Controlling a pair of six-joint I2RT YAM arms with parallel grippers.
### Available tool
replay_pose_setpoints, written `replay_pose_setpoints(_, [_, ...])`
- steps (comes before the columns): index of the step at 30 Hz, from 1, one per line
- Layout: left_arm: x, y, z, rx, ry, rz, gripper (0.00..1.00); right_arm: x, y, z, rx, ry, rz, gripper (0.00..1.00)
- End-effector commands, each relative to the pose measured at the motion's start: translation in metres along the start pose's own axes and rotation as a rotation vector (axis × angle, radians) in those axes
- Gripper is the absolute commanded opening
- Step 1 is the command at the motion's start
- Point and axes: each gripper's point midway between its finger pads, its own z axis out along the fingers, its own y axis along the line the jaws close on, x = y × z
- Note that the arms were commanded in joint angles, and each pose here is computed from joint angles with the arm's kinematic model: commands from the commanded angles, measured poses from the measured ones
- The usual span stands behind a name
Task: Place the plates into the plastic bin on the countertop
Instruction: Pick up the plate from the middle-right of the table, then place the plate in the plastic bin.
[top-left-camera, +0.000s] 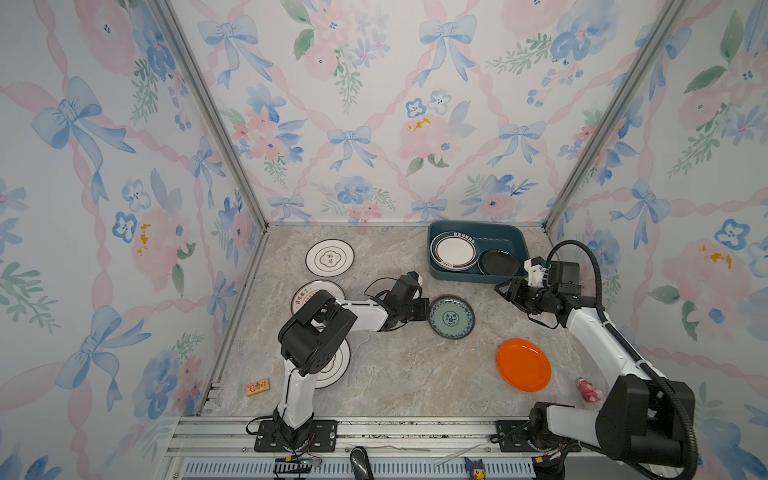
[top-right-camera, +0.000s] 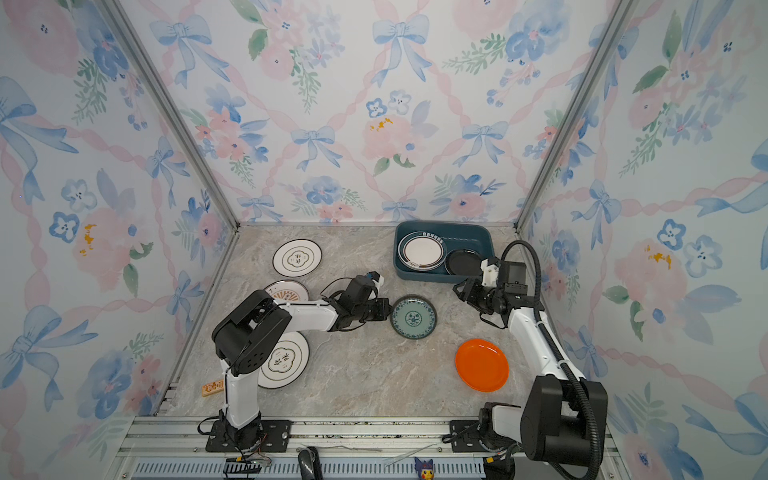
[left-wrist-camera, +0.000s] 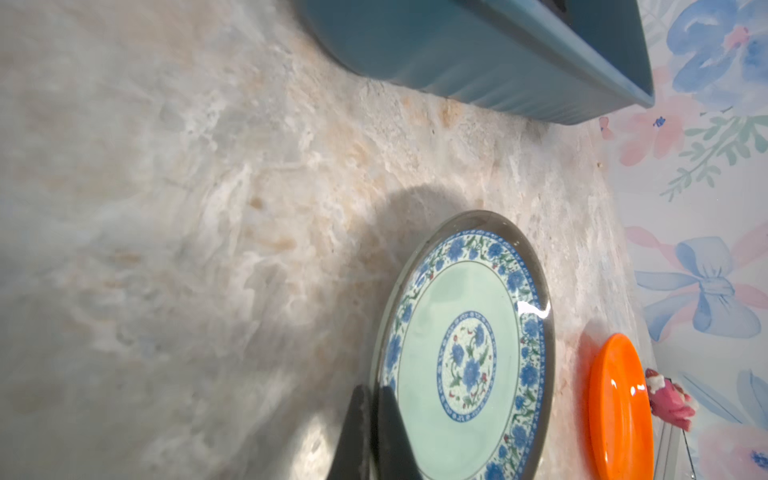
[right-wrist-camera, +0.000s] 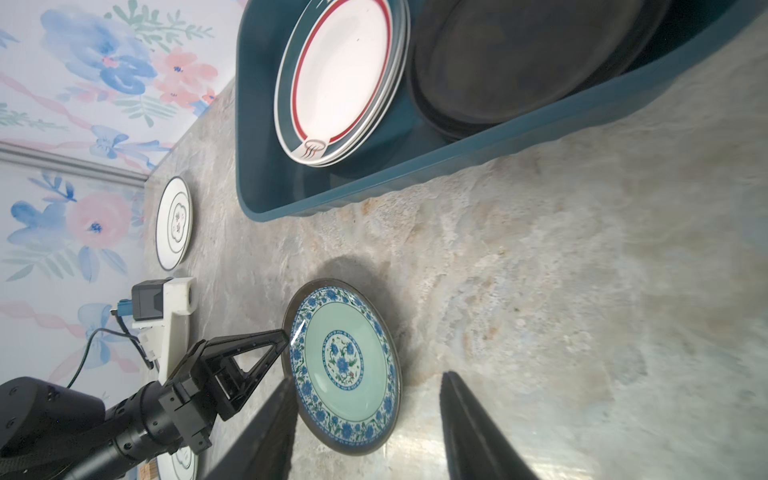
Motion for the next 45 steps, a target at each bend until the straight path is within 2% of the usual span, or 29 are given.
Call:
replay_pose_setpoints(1, [-0.002,-0.004,-0.024,0.038,0.004,0.035,0.00,0.010,0.017,0.013,-0.077,0.030,-0.008,0.55])
replay_pose_setpoints(6, [-0.010,-0.006,-0.057,0.088,-0.024,0.032,0.00,0.028,0.030,0.032,-0.141,0.082,-0.015,0.55])
replay_pose_setpoints(14, [-0.022,-0.005,-0.090,0.168,-0.044,0.012,0.00,0.059,0.050,0.055,-0.300,0.151,-0.053,0.56])
replay_pose_setpoints(22, [-0.027,0.003,-0.096,0.172,-0.044,0.005,0.00,0.081,0.081,0.061,-0.408,0.192,-0.136,0.56])
replay_pose_setpoints(31, [-0.030,-0.004,-0.104,0.192,-0.058,0.013,0.00,0.098,0.097,0.074,-0.434,0.240,-0.162,0.53])
replay_pose_setpoints(33, [-0.032,-0.006,-0.108,0.193,-0.064,0.021,0.00,0.102,0.099,0.077,-0.452,0.251,-0.156,0.48])
replay_pose_setpoints(36, [-0.035,-0.006,-0.113,0.182,-0.069,0.036,0.00,0.110,0.105,0.081,-0.498,0.280,-0.137,0.32])
replay_pose_setpoints(39, [-0.037,-0.003,-0.117,0.174,-0.078,0.039,0.00,0.111,0.108,0.084,-0.538,0.289,-0.092,0.21])
replay_pose_setpoints(45, [-0.039,0.003,-0.121,0.139,-0.087,0.051,0.00,0.108,0.111,0.086,-0.548,0.280,-0.069,0.05])
